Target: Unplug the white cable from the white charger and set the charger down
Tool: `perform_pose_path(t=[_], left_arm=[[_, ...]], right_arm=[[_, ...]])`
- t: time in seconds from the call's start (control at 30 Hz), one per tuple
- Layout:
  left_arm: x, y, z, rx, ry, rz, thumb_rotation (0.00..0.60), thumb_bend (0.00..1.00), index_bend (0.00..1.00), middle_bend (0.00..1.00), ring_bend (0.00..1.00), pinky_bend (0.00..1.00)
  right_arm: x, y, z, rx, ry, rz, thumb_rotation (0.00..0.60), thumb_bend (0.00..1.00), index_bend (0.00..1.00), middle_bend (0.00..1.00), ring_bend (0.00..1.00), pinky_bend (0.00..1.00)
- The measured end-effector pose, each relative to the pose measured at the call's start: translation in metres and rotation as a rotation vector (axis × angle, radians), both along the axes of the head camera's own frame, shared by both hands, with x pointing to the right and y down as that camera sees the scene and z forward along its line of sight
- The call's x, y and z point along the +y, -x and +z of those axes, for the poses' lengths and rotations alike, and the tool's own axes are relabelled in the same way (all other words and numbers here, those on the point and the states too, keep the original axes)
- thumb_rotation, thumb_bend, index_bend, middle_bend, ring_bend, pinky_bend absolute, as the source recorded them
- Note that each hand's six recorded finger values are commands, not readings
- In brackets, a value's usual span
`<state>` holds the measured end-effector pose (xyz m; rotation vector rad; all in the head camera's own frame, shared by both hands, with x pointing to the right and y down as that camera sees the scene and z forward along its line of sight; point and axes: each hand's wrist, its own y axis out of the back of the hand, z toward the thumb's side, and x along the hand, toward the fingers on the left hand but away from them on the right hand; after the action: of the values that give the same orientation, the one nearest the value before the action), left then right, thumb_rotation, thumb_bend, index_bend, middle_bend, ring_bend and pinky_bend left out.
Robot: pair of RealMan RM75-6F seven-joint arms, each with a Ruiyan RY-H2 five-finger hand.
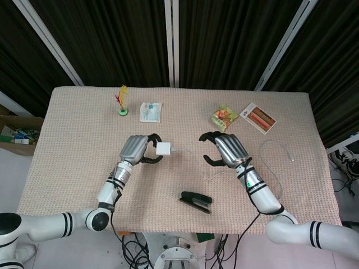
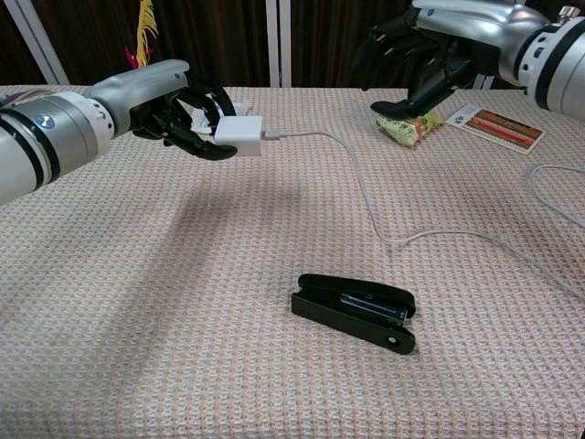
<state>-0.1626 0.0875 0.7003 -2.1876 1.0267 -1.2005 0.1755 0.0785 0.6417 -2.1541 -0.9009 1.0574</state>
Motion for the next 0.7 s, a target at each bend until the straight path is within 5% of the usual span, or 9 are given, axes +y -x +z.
perform_pose_path(t=[0.7], left_arm=[[0.001,-0.031,-0.008,0.027,-0.019,0.017,0.526,0.38,0.60,0.57,0.80,0.99]], right_arm=[[0.001,0.062,0.027,0.114,0.028,0.082,0.600,0.33,0.50,0.37,0.30,0.47]])
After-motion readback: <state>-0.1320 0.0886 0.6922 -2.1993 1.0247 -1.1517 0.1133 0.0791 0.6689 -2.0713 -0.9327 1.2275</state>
